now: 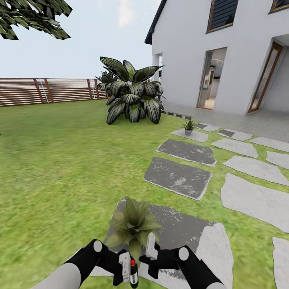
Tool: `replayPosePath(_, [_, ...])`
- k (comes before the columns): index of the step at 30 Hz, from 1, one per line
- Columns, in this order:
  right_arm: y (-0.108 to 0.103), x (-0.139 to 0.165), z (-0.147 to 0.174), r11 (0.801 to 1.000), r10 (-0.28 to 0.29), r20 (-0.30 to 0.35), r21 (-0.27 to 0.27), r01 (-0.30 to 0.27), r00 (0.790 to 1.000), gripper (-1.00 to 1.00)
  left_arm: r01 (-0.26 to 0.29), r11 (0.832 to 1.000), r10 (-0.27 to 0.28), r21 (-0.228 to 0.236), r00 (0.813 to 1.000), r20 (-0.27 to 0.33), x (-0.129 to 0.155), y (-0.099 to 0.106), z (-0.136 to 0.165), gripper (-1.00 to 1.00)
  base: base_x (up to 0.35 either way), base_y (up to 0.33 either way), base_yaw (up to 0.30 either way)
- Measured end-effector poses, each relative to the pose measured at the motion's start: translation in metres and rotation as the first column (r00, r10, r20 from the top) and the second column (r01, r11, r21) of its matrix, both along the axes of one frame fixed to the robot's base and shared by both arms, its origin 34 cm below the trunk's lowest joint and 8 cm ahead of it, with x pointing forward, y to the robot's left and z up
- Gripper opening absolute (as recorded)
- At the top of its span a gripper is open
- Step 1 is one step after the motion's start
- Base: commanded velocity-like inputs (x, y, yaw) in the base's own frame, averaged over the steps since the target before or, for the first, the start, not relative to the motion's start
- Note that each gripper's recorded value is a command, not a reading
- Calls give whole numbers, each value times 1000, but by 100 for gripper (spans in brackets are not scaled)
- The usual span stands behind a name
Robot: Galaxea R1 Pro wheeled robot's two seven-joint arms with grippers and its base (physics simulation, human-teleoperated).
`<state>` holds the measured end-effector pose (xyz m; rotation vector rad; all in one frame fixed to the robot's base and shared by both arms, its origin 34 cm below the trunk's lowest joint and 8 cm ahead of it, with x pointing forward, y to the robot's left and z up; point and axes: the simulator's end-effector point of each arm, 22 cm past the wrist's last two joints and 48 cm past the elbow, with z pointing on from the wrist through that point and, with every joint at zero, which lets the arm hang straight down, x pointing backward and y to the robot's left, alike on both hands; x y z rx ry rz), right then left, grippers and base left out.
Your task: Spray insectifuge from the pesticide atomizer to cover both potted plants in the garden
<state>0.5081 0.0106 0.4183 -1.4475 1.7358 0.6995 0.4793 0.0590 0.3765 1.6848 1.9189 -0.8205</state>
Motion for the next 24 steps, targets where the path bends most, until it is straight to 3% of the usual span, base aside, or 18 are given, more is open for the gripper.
replayPosePath(8, [0,0,0,1000,-1,0,1,1,1000,-100,-33,999,33,-38,999,-4,4,-6,6,-100,0,0,0])
replayPosePath(24, [0,1,1,1000,-1,2,1,1,1000,-100,-34,998,33,-49,999,-8,3,-12,7,-100,0,0,0])
